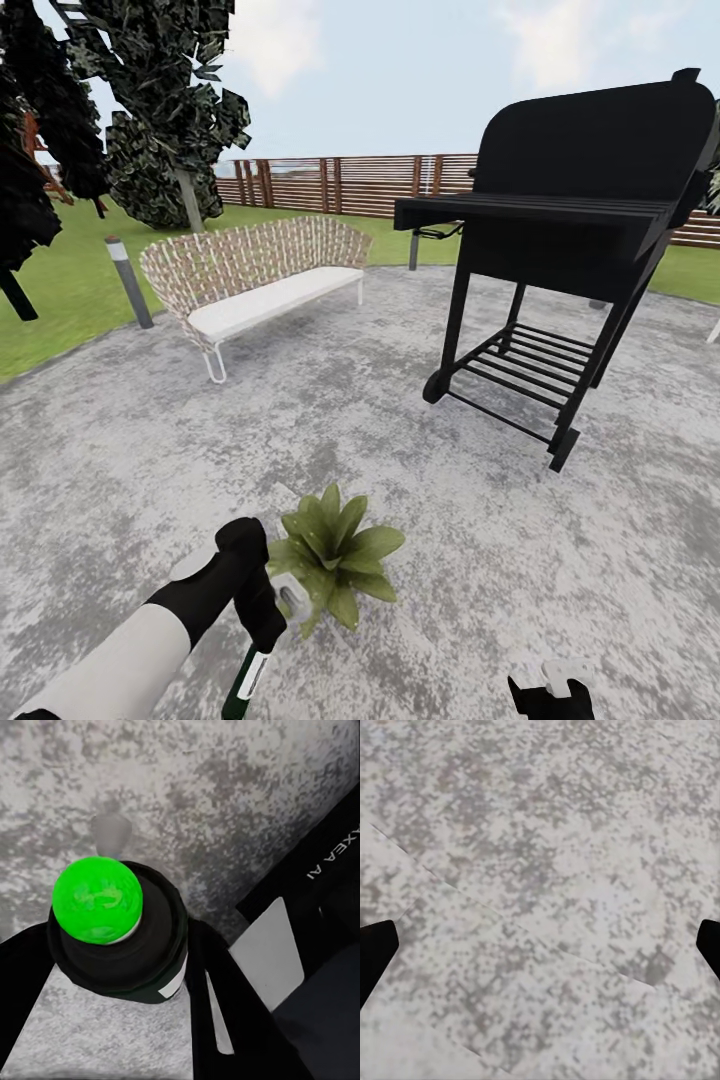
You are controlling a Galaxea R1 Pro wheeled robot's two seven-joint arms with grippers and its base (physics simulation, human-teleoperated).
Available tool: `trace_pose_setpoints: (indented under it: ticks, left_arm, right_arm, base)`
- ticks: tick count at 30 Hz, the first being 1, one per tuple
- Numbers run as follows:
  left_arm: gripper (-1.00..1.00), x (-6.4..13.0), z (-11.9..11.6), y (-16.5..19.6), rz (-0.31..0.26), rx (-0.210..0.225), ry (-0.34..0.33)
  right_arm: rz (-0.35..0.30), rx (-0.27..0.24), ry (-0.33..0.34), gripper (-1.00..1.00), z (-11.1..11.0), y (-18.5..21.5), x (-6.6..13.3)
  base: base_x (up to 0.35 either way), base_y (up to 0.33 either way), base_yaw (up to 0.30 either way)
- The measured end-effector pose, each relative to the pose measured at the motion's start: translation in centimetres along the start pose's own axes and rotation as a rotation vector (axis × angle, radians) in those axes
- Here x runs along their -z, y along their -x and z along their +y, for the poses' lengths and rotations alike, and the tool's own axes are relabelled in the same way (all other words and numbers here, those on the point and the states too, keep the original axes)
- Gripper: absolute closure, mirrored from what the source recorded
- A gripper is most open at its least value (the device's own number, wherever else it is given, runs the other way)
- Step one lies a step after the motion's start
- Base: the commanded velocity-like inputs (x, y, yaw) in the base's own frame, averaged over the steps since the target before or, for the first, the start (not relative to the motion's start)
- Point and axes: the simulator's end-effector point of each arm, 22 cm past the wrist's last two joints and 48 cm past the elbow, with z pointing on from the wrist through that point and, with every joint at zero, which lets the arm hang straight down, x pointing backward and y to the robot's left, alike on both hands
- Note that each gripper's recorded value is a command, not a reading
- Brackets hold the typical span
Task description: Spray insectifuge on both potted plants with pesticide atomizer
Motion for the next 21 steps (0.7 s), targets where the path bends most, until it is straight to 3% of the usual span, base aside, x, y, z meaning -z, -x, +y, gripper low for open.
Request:
trace_pose_setpoints:
  ticks: [2, 3, 5, 7, 13, 15, 21]
  left_arm:
    - [1.00, 0.6, 1.0, 1.1, -0.048, 0.039, 0.024]
    - [1.00, 1.0, -0.3, 3.1, -0.087, 0.037, 0.008]
    - [1.00, 1.1, -1.8, 4.6, -0.104, 0.017, -0.005]
    - [1.00, 1.2, -1.9, 5.3, -0.112, 0.009, 0.014]
    - [1.00, -0.1, 2.8, 0.7, -0.040, 0.073, 0.100]
    - [1.00, -0.7, 2.5, 0.1, -0.024, 0.085, 0.083]
    - [1.00, -1.2, 0.8, 1.3, -0.023, 0.061, 0.064]
  right_arm:
    - [0.000, 0.000, 0.000, -1.00, 0.0, 0.0, 0.0]
    - [0.000, 0.000, 0.000, -1.00, 0.0, 0.0, 0.0]
    - [0.000, -0.001, 0.000, -1.00, 0.0, 0.0, 0.0]
    - [-0.001, 0.000, -0.001, -1.00, 0.0, 0.0, 0.0]
    - [0.000, 0.000, 0.000, -1.00, 0.0, 0.0, 0.0]
    - [-0.001, 0.000, -0.001, -1.00, 0.0, 0.0, 0.0]
    - [-0.001, 0.000, -0.003, -1.00, -0.2, 0.1, 0.0]
  base:
    - [0.000, 0.000, 0.004]
    - [0.000, 0.000, 0.000]
    - [0.000, 0.000, 0.000]
    - [0.000, 0.000, 0.000]
    - [0.000, 0.000, 0.000]
    - [0.000, 0.000, 0.000]
    - [0.000, 0.000, 0.000]
